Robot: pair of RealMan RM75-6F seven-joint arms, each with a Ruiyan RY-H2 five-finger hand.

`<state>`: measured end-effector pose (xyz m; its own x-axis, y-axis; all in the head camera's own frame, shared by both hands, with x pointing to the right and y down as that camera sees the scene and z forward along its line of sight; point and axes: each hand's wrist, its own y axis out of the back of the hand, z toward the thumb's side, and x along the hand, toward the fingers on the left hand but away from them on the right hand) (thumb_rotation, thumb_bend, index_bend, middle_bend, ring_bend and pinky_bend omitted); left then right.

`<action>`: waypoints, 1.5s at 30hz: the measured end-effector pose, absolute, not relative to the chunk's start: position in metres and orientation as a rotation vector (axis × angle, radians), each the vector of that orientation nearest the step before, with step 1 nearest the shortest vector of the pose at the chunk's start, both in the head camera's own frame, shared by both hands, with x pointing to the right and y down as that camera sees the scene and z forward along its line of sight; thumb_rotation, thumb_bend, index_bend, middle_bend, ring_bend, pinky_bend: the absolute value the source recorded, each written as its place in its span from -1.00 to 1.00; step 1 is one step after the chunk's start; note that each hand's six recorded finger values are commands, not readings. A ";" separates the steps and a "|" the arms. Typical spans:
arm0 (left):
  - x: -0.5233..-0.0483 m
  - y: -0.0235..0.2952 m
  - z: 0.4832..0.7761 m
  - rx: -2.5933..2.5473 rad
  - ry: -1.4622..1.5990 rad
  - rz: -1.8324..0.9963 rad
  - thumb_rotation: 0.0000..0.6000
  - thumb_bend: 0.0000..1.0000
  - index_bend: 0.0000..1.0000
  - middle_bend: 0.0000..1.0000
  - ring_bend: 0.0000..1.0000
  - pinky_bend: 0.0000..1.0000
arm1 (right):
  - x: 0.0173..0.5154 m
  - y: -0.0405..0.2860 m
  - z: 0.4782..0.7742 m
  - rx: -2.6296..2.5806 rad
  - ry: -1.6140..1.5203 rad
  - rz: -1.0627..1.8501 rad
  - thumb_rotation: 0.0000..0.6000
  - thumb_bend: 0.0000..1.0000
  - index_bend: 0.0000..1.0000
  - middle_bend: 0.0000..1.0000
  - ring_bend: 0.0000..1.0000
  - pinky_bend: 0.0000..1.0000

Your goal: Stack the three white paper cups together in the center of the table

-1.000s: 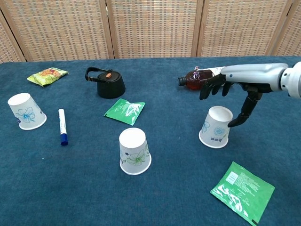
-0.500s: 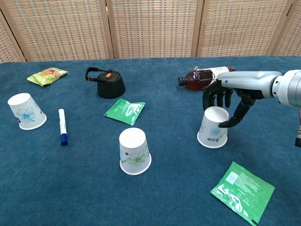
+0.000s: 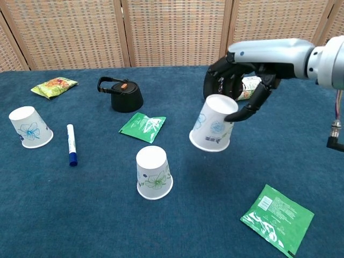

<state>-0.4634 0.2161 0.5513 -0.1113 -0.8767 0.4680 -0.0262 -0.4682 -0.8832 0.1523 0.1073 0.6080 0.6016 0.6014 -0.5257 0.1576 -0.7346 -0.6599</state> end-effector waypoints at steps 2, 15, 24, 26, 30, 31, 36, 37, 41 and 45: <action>-0.463 0.217 0.551 -1.505 1.022 -1.653 1.00 -1.00 -1.00 -1.00 -1.00 -1.00 | 0.140 0.109 0.597 -2.294 -0.581 0.988 1.00 0.02 -0.01 0.05 -0.14 -0.14; -0.467 0.216 0.548 -1.514 1.034 -1.649 1.00 -1.00 -1.00 -1.00 -1.00 -1.00 | 0.078 0.126 0.598 -2.343 -0.438 0.928 1.00 0.02 -0.01 0.05 -0.14 -0.14; -0.468 0.215 0.547 -1.518 1.038 -1.647 1.00 -1.00 -1.00 -1.00 -1.00 -1.00 | 0.061 0.127 0.599 -2.316 -0.443 0.916 1.00 0.03 -0.01 0.05 -0.14 -0.14; -0.468 0.215 0.547 -1.518 1.040 -1.647 1.00 -1.00 -1.00 -1.00 -1.00 -1.00 | 0.060 0.128 0.600 -2.312 -0.441 0.919 1.00 0.02 -0.01 0.05 -0.14 -0.14; -0.468 0.215 0.547 -1.518 1.040 -1.645 1.00 -1.00 -1.00 -1.00 -1.00 -1.00 | 0.056 0.129 0.605 -2.299 -0.436 0.927 1.00 -0.07 -0.06 0.01 -0.14 -0.15; -0.468 0.215 0.547 -1.519 1.040 -1.645 1.00 -1.00 -1.00 -1.00 -1.00 -1.00 | 0.056 0.129 0.605 -2.294 -0.436 0.926 1.00 -0.29 -0.19 -0.06 -0.17 -0.18; -0.469 0.215 0.546 -1.516 1.044 -1.645 1.00 -1.00 -1.00 -1.00 -1.00 -1.00 | 0.053 0.132 0.607 -2.297 -0.404 0.931 1.00 -1.00 -1.00 -0.99 -0.91 -0.80; -0.469 0.215 0.546 -1.515 1.044 -1.646 1.00 -1.00 -1.00 -1.00 -1.00 -1.00 | 0.053 0.132 0.605 -2.304 -0.403 0.928 1.00 -1.00 -1.00 -1.00 -0.96 -0.86; -0.469 0.215 0.547 -1.516 1.040 -1.647 1.00 -1.00 -1.00 -1.00 -1.00 -1.00 | 0.054 0.131 0.595 -2.311 -0.417 0.903 1.00 -1.00 -1.00 -1.00 -1.00 -0.93; -0.468 0.215 0.547 -1.514 1.040 -1.646 1.00 -1.00 -1.00 -1.00 -1.00 -1.00 | 0.066 0.123 0.589 -2.249 -0.424 0.910 1.00 -1.00 -1.00 -1.00 -1.00 -0.98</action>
<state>-0.4685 0.2154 0.5471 -0.1091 -0.8781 0.4658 -0.0436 -0.4640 -0.8848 0.0655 0.1235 0.5891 0.7044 0.5115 -0.4921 0.0475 -0.7258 -0.6863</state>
